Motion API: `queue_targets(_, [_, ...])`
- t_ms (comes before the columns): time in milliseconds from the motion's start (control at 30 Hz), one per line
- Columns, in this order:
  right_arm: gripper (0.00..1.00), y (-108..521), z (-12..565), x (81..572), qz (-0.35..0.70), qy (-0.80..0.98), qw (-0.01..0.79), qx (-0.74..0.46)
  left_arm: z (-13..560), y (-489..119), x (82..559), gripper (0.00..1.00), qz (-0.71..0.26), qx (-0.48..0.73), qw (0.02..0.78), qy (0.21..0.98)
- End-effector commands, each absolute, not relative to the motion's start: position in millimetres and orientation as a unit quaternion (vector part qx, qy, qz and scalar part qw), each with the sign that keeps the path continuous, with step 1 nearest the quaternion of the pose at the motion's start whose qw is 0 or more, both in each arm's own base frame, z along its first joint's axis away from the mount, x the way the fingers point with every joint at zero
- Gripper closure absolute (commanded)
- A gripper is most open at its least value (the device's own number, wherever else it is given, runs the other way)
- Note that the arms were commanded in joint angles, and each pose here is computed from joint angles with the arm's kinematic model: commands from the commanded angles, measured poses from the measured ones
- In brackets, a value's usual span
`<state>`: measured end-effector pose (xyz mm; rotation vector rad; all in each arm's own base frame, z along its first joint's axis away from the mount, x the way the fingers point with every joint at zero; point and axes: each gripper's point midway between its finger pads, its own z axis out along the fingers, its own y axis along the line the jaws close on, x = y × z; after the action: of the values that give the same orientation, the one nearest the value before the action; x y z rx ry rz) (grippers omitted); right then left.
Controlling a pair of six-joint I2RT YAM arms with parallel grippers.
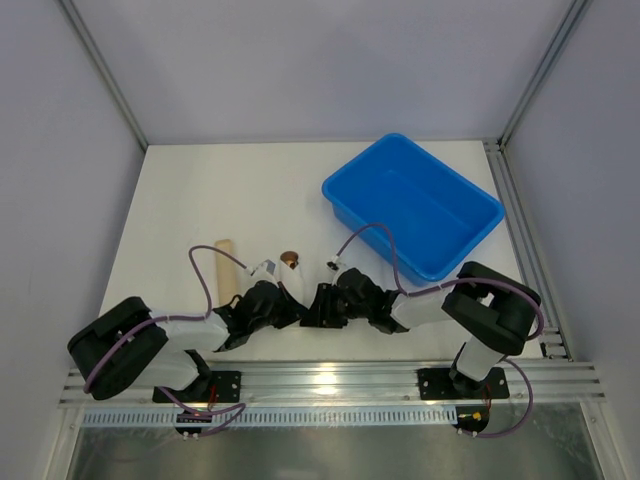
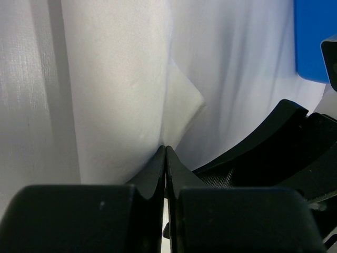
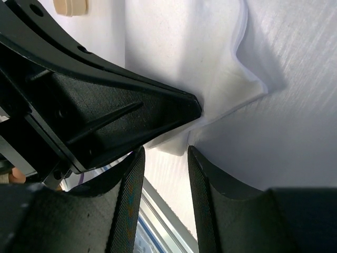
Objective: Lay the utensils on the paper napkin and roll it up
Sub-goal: Roll the napkin at the center of the board.
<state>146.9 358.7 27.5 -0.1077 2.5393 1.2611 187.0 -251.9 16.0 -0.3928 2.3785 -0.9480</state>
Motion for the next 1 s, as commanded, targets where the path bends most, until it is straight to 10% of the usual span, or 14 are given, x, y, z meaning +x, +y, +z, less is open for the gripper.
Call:
queue_targets(0, [0.57,365.7,25.8,156.7,0.436,0.883,0.171,-0.025,3.8,-239.5,182.9,1.00,-0.326,-0.141,0.274,0.894])
queue_targets(800, [0.82,353.3,2.9,174.0,0.391,0.896,0.207,0.024,6.0,-239.0,182.0,1.00,-0.328,-0.136,0.278,0.893])
queue_targets(967, [0.73,336.2,-0.6,173.6,0.375,0.900,0.222,0.025,8.1,-236.6,181.2,1.00,-0.325,-0.134,0.281,0.893])
